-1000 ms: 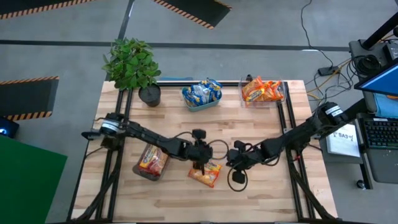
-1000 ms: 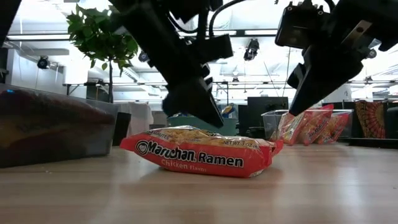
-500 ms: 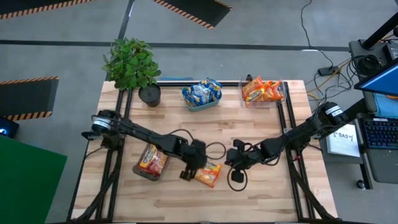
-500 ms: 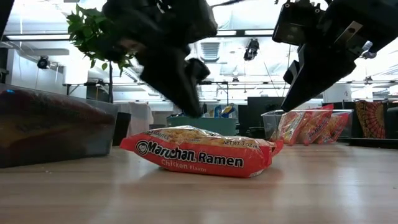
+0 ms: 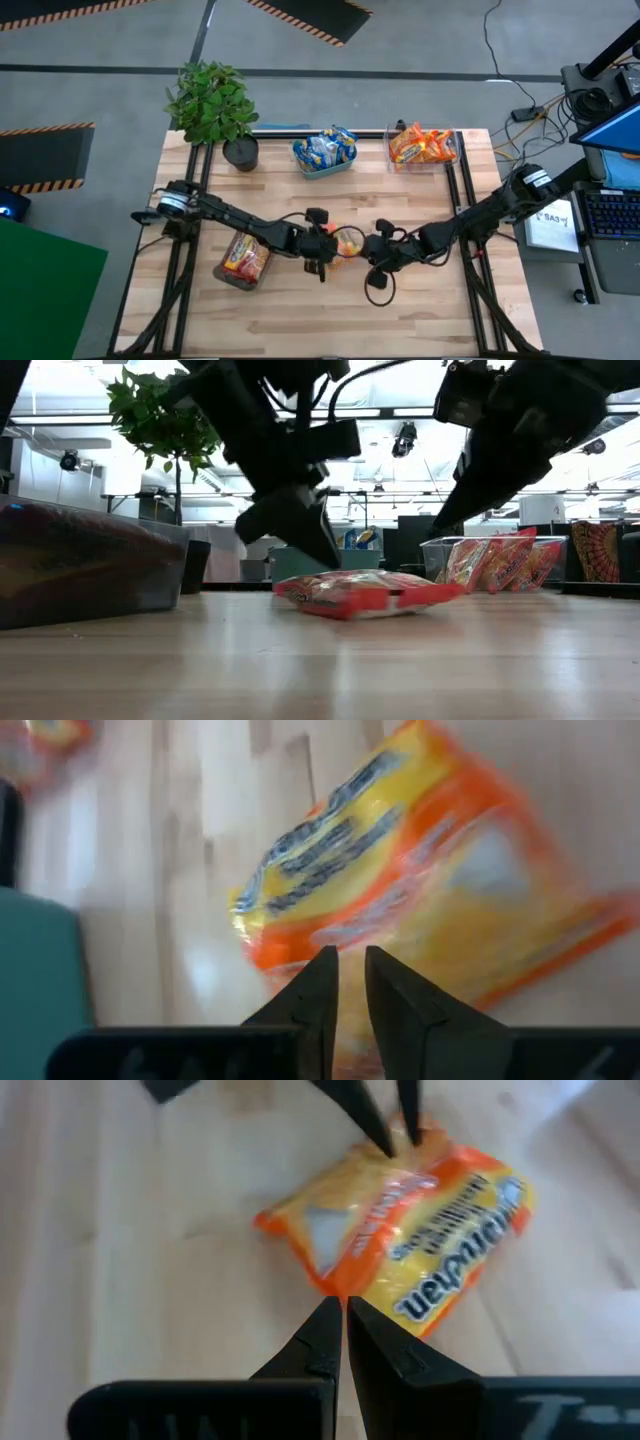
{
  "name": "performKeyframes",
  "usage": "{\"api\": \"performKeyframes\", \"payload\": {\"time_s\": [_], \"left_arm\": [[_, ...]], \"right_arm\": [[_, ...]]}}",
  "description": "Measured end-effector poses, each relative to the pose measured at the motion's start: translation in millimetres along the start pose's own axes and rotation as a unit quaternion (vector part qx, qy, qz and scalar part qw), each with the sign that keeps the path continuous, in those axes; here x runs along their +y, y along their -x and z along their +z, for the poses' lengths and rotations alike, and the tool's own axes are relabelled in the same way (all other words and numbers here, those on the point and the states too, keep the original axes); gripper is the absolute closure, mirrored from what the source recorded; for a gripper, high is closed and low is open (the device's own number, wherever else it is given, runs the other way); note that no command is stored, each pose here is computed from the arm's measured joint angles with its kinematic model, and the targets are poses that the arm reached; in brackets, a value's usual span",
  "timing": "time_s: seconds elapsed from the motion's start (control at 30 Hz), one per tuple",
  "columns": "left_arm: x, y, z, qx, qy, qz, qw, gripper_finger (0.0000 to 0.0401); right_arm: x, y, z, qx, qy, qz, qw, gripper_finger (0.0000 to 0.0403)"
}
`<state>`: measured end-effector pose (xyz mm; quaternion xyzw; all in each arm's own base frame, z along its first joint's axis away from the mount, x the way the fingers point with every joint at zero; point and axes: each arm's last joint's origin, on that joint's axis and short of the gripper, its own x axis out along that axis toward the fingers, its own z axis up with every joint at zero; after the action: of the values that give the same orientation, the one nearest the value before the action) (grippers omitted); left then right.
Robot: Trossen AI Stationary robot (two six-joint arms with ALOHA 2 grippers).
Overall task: Sort Maruchan noodles
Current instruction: Put the orange noodle pack into the transparent bin
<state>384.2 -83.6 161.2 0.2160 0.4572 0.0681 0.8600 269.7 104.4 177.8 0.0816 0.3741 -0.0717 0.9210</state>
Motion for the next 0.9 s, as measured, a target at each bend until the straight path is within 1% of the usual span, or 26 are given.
{"api": "performKeyframes", "payload": {"time_s": [0.13, 0.23, 0.37, 0.57, 0.73, 0.8, 0.9], "left_arm": [[6, 10, 11, -0.022, -0.03, 0.003, 0.999, 0.0364], [8, 14, 13, -0.027, -0.042, -0.001, 0.999, 0.0364], [6, 14, 8, -0.014, -0.048, -0.041, 0.998, 0.0364], [4, 8, -2, 0.0, -0.044, -0.041, 0.998, 0.0364], [5, 3, -11, -0.001, -0.038, -0.038, 0.999, 0.0364], [6, 1, -14, -0.006, -0.034, -0.036, 0.999, 0.0364], [6, -3, -20, -0.008, -0.031, -0.034, 0.999, 0.0364]], "right_arm": [[-9, -2, 1, 0.0, -0.046, -0.035, 0.998, 0.039], [-20, -5, 2, 0.012, -0.074, -0.061, 0.995, 0.039], [-33, -8, 6, 0.012, -0.09, -0.09, 0.992, 0.039], [-54, -14, 10, 0.016, -0.097, -0.114, 0.989, 0.0394], [-70, -20, 5, 0.027, -0.106, -0.101, 0.989, 0.0394], [-74, -23, 3, 0.021, -0.113, -0.083, 0.99, 0.0394], [-80, -27, -1, 0.003, -0.122, -0.04, 0.992, 0.0394]]}}
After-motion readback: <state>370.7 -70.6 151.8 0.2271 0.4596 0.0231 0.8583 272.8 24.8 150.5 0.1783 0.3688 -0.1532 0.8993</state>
